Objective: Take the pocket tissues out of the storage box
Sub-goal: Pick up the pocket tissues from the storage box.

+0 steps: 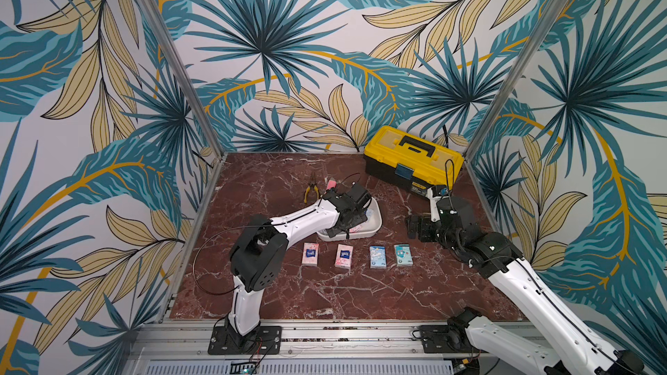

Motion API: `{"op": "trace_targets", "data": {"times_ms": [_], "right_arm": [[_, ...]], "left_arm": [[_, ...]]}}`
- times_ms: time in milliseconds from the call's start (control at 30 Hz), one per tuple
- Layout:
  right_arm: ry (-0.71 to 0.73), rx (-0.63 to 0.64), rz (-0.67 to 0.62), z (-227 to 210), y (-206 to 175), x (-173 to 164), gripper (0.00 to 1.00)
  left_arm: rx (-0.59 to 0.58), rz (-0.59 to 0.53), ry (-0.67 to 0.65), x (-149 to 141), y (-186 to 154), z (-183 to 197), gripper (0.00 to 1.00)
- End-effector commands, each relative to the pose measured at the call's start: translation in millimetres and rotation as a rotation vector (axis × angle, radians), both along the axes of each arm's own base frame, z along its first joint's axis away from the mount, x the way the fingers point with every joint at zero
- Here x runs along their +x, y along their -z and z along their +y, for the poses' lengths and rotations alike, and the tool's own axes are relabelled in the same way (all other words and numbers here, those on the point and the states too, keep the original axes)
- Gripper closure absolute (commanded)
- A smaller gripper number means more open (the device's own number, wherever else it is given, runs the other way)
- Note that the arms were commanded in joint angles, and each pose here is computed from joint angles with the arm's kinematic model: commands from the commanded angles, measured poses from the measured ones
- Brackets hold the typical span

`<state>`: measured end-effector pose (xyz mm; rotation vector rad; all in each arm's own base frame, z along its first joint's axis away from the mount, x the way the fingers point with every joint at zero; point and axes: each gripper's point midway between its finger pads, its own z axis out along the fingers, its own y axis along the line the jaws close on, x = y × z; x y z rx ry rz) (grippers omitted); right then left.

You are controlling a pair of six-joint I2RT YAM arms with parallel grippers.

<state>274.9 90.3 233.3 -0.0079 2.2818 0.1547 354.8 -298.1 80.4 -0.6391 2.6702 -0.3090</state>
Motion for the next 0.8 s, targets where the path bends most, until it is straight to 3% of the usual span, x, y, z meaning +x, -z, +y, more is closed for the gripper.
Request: {"op": "trace_targets", "data": {"times_ms": [0, 533, 767], "right_arm": [[0.004, -0.001, 0.032, -1, 11, -4, 0.01], [0.003, -0.032, 0.042, -4, 17, -3, 0.01], [0.004, -0.049, 0.048, -4, 22, 0, 0.01]], "left_arm": [[-0.018, 0.001, -0.018, 7, -5, -10, 0.05], [0.027, 0.062, -0.026, 26, 30, -16, 0.21], [0.033, 0.064, -0.003, 31, 35, -14, 0.38]]}}
